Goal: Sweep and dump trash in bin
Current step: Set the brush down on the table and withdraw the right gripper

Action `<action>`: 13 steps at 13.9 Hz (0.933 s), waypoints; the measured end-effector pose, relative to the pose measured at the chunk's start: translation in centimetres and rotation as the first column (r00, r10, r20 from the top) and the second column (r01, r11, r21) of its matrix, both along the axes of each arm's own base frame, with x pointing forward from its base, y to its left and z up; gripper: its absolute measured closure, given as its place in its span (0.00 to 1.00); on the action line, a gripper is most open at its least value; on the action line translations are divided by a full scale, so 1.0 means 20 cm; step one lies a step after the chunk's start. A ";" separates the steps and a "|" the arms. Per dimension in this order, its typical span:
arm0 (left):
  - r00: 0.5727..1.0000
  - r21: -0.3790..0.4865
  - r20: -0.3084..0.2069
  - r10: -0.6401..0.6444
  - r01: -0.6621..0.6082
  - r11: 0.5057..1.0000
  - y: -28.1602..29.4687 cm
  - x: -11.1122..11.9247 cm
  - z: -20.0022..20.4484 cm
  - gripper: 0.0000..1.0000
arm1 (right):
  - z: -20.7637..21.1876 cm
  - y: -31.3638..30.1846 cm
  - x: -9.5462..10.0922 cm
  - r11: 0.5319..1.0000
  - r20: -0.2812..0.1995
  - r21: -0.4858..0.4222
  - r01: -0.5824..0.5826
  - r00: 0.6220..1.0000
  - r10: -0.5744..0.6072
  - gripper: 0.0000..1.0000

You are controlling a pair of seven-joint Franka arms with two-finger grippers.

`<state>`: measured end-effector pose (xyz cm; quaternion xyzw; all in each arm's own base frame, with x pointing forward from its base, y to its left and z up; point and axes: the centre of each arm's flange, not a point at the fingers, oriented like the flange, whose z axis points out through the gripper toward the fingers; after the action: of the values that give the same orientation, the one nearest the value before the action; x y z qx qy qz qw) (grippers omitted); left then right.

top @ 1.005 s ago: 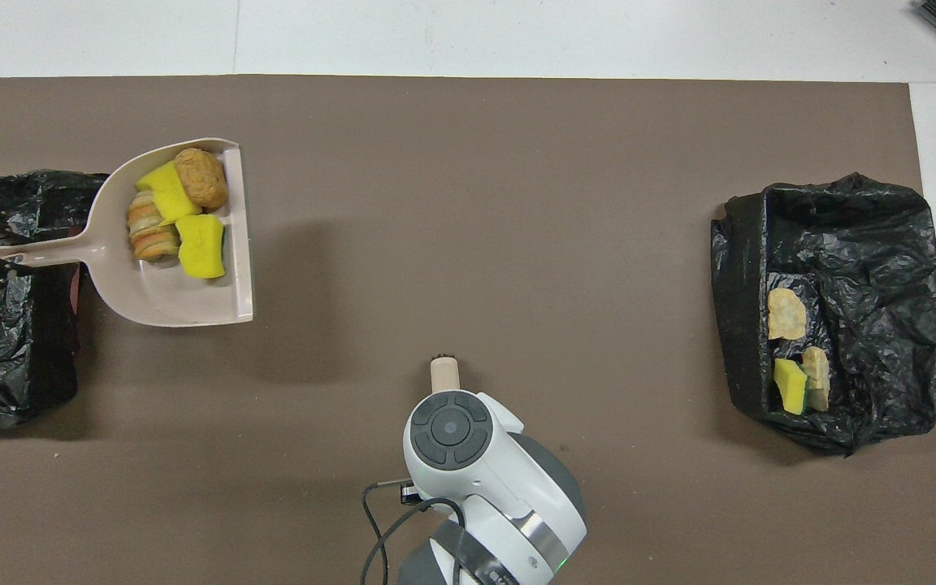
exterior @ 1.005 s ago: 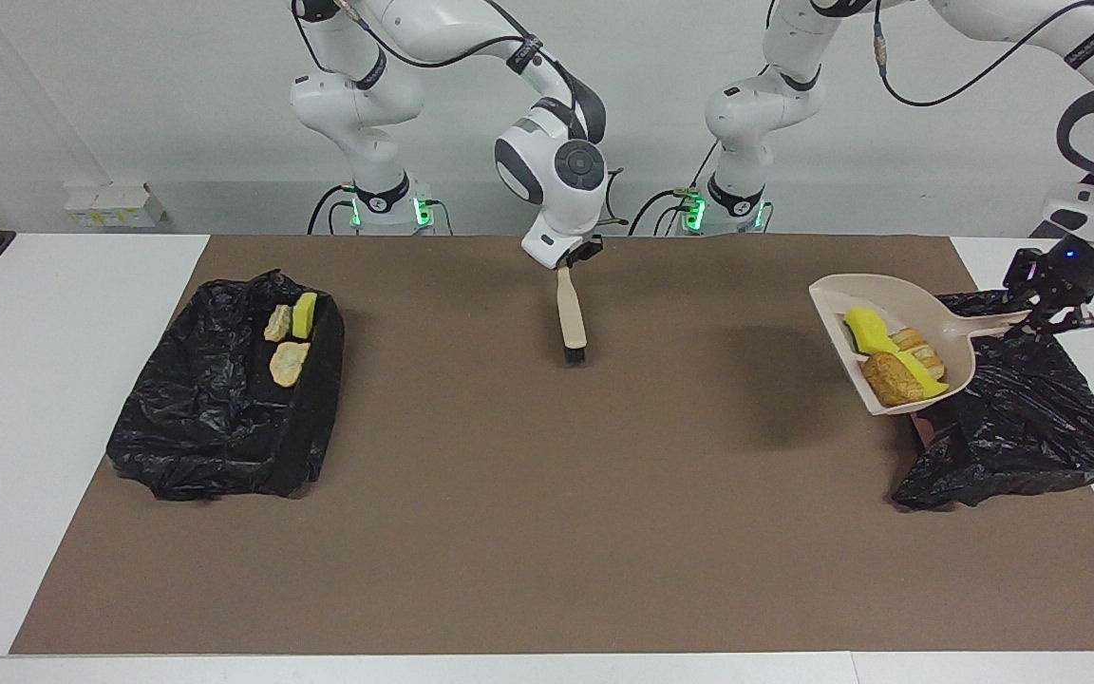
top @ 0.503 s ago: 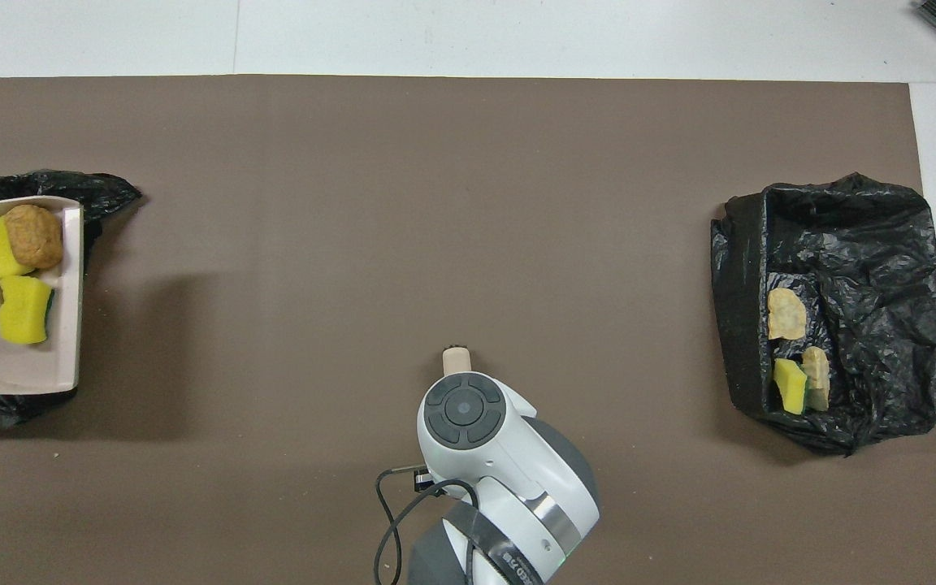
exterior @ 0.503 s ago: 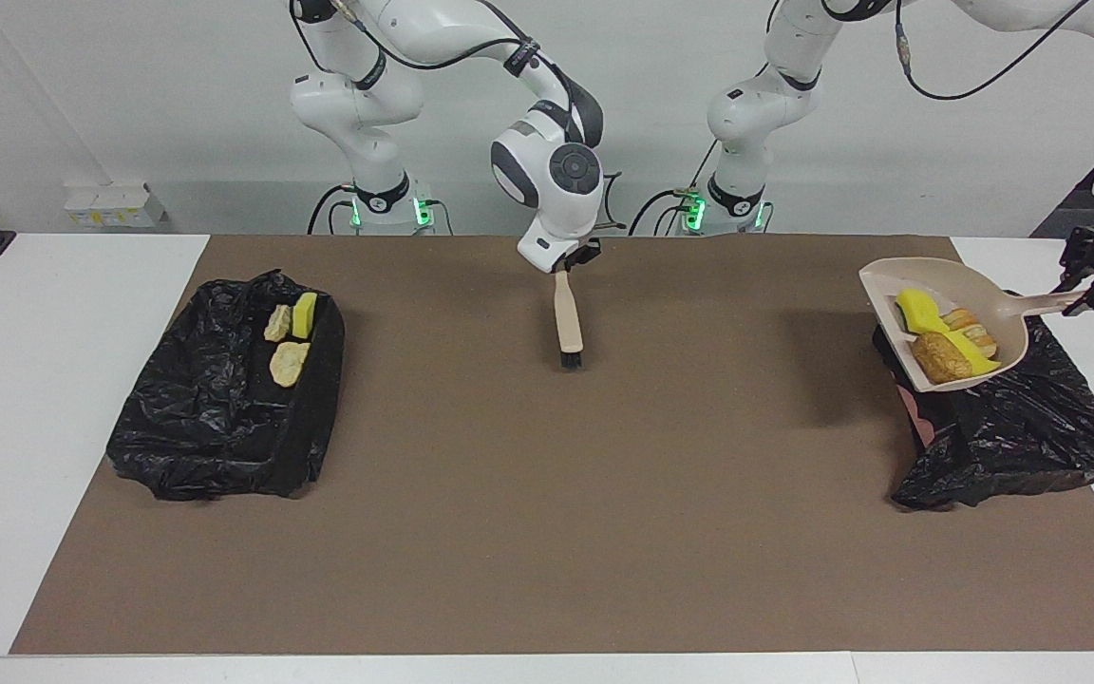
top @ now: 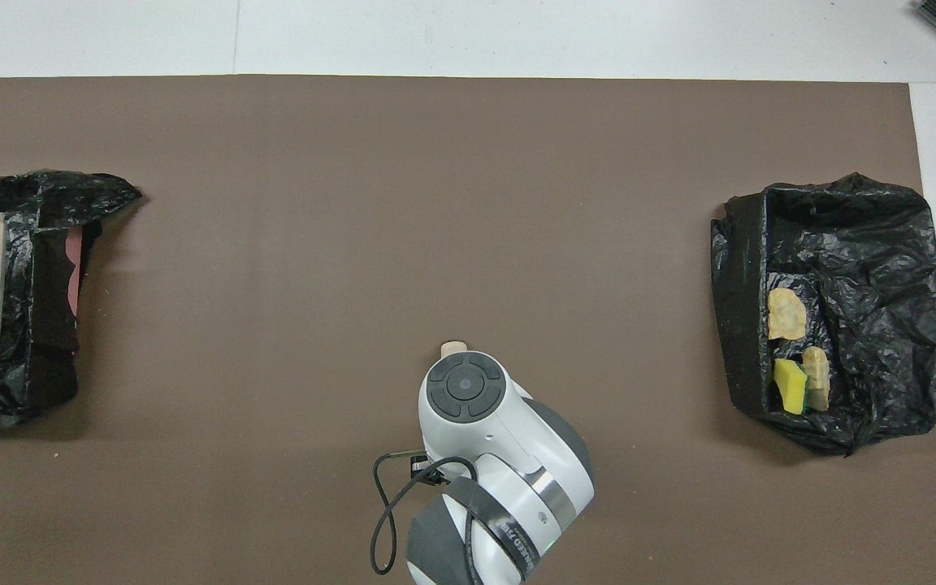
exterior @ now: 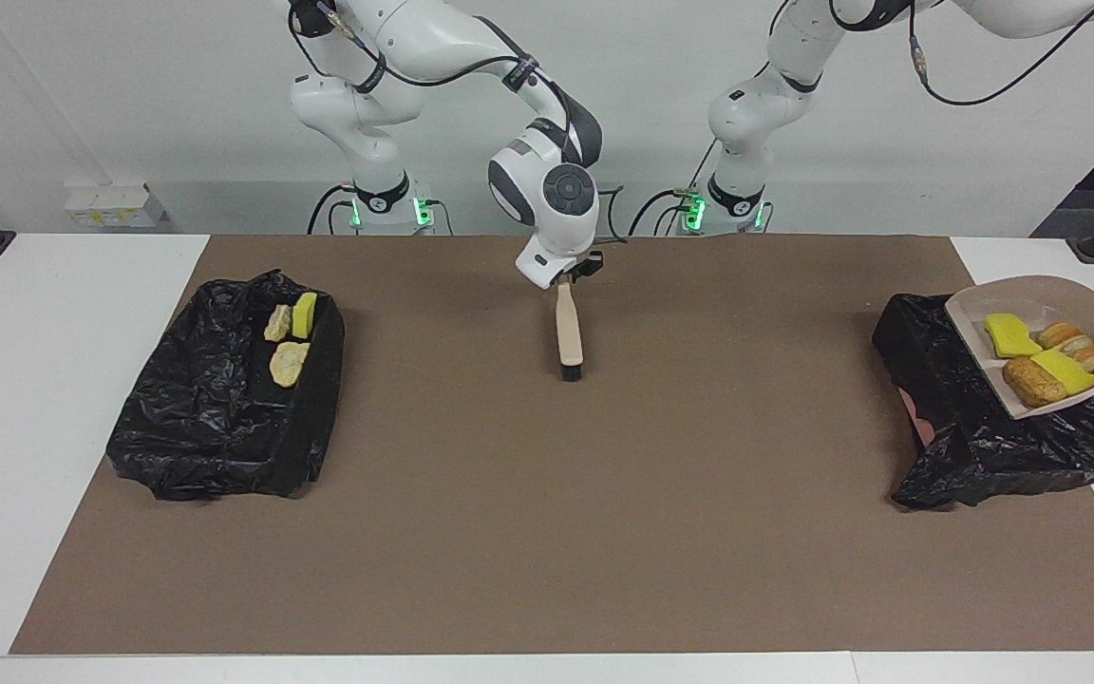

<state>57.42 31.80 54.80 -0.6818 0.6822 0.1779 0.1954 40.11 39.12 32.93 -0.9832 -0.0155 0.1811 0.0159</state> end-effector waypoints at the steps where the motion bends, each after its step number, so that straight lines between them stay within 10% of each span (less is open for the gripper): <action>1: 1.000 0.056 -0.002 0.014 -0.013 0.998 -0.04 0.02 -0.01 0.68 | 0.02 -0.01 0.03 1.000 0.010 0.007 0.011 1.000 -0.011 0.38; 5: 0.997 0.241 0.018 0.079 -0.082 0.967 -0.17 0.01 -0.08 0.68 | 0.23 -0.20 0.32 0.993 0.101 0.027 0.115 0.988 -0.117 0.00; 13: 0.999 0.484 0.040 0.021 -0.038 0.874 -0.25 -0.07 0.15 0.68 | 0.77 -1.27 0.82 0.994 0.366 0.000 0.111 0.925 -0.103 0.00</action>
<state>55.95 26.87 57.83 -0.6242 0.6021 0.3346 0.3686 56.48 13.66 48.35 -0.9992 0.0375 -0.0061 0.0124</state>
